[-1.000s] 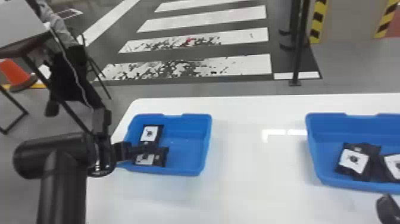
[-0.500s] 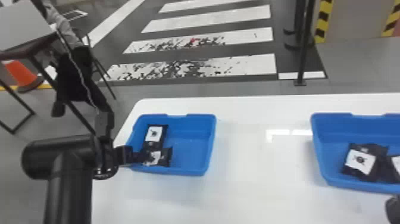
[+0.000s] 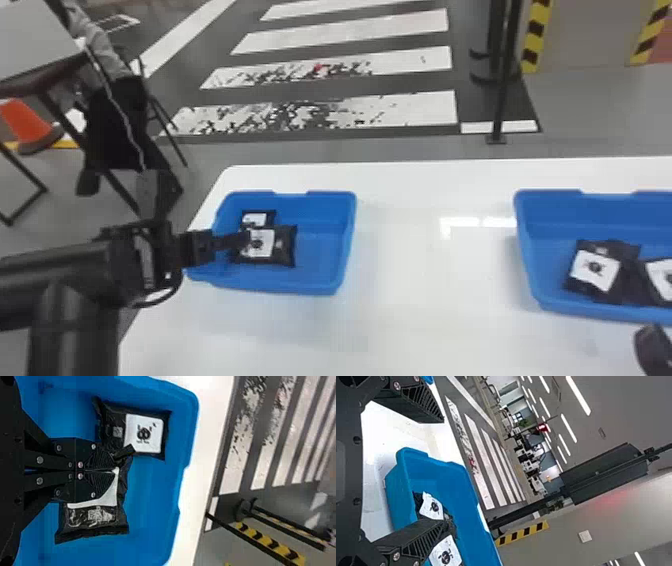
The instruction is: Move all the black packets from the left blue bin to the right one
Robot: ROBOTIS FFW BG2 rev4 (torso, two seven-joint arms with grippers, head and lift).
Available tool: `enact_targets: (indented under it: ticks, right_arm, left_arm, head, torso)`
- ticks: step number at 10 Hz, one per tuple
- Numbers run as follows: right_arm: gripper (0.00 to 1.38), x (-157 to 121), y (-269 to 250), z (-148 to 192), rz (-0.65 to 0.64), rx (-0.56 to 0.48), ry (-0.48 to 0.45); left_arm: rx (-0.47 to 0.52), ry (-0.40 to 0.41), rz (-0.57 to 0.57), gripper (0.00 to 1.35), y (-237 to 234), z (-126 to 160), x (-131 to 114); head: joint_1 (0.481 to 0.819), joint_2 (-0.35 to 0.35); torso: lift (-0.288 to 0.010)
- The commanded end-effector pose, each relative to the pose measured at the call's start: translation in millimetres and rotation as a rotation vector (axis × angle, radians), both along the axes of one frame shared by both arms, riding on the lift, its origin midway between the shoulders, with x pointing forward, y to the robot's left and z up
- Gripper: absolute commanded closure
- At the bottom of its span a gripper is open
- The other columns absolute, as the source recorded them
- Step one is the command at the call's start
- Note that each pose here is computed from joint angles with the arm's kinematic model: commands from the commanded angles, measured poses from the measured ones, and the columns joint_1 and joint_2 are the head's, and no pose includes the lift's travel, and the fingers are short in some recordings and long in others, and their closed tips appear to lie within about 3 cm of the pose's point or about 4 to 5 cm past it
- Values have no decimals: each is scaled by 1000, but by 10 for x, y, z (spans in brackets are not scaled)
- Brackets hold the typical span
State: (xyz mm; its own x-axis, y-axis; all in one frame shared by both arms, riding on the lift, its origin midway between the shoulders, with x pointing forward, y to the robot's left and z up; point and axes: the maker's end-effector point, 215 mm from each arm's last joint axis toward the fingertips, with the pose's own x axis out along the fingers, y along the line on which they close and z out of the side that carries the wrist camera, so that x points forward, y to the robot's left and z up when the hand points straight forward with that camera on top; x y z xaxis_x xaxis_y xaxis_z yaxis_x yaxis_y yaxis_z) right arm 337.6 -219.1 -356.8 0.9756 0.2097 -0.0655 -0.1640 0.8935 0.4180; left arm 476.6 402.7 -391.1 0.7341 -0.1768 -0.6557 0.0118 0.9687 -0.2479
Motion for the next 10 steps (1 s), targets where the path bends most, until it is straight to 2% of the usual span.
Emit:
enact_targets:
  ticks: [1,3,4,5,6,7,8,9,10]
  right_arm:
    - [133,29,47,98,7,17,-18]
    - [133,132,325,212,106,63,-33]
    - [133,179,451,250,144,88,-45]
    - [133,215,525,281,160,117,-58]
    - [133,211,533,280,164,120,-58]
    - [133,192,542,248,166,125,-47]
    - [133,183,544,239,166,132,-43]
    - [133,174,557,189,170,134,-29]
    - [133,172,570,184,172,136,-27]
  left_arm:
    - [-35,-109,-96,1202,-406,385,24]
    - [-122,-233,-245,1202,-1149,689,24]
    - [-151,-242,-284,1202,-1386,693,-1]
    - [-150,-216,-293,1202,-1467,608,-28]
    - [-121,-205,-271,1188,-1362,558,-26]
    - [-113,-201,-235,927,-1205,532,-47]
    - [-86,-191,-187,561,-995,517,-42]
    - [-58,-169,-145,358,-796,476,-50]
    - [-32,-140,-100,269,-601,410,-60]
  head:
    - [695,254]
    - [695,202]
    - [695,166]
    - [695,138]
    - [695,129]
    - [695,127]
    - [695,140]
    - [695,164]
    - [695,195]
  torso:
    - [-140]
    - [-140]
    - [-140]
    - [-140]
    - [-140]
    - [-140]
    - [-140]
    - [-140]
    - [-140]
